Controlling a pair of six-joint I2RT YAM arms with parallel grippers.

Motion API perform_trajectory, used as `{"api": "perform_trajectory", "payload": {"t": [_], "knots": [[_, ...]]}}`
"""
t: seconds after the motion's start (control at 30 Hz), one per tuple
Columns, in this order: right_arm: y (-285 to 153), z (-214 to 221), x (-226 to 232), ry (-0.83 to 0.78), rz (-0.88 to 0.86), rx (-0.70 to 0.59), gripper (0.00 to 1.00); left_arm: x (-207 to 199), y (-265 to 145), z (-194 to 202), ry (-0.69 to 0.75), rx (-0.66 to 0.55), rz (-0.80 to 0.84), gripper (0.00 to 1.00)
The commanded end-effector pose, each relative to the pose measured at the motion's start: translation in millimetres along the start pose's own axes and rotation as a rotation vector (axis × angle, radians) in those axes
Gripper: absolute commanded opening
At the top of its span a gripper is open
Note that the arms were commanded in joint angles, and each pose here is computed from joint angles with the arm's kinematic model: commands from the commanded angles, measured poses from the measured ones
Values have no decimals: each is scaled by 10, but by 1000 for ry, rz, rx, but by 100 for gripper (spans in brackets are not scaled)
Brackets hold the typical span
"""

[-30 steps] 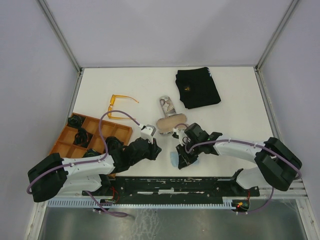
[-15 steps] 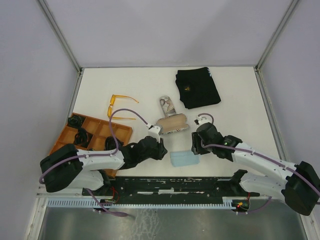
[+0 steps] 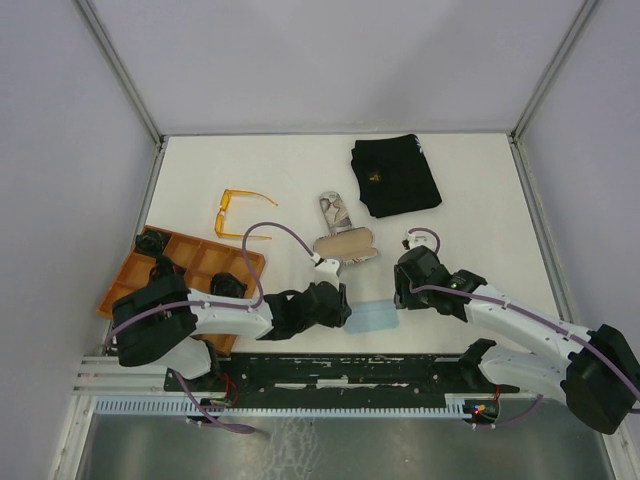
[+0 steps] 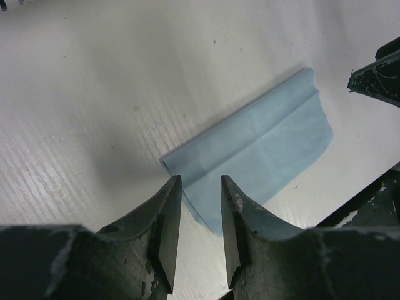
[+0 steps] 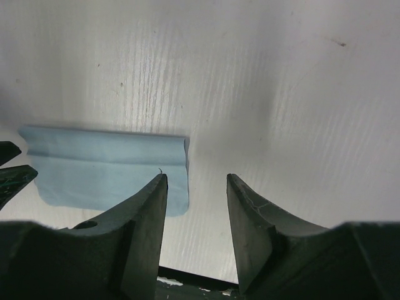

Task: Organize the sunglasses
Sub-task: Fold the glasses cleaning cloth at the center of the board, then pick up the glasses cleaning cloth from the center of the board.

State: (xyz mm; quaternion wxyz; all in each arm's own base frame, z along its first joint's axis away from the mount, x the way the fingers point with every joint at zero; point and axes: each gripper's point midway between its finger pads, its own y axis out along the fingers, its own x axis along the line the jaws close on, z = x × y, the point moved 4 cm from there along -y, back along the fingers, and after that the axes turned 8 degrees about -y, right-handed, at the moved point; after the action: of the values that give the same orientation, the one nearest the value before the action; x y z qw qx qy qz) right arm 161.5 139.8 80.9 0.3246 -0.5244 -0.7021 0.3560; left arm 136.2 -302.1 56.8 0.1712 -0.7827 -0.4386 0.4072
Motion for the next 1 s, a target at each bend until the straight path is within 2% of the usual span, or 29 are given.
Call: {"api": "perform_trajectory", "payload": {"t": [0.0,0.33,0.7,0.97], "knots": [[-10,-52,-3,14,-1,-27,51,-145,52,-149,-51,-75,-31,39],[-14,-29,-12,18,-7,-29,52,13,72,-139,-32,-88,-175,39],[10,-10,2,16,-18,-20,52,-140,81,-94,-6,-70,-121,39],[4,-12,1,17,-19,-22,52,-103,117,-13,4,-51,-158,39]]}}
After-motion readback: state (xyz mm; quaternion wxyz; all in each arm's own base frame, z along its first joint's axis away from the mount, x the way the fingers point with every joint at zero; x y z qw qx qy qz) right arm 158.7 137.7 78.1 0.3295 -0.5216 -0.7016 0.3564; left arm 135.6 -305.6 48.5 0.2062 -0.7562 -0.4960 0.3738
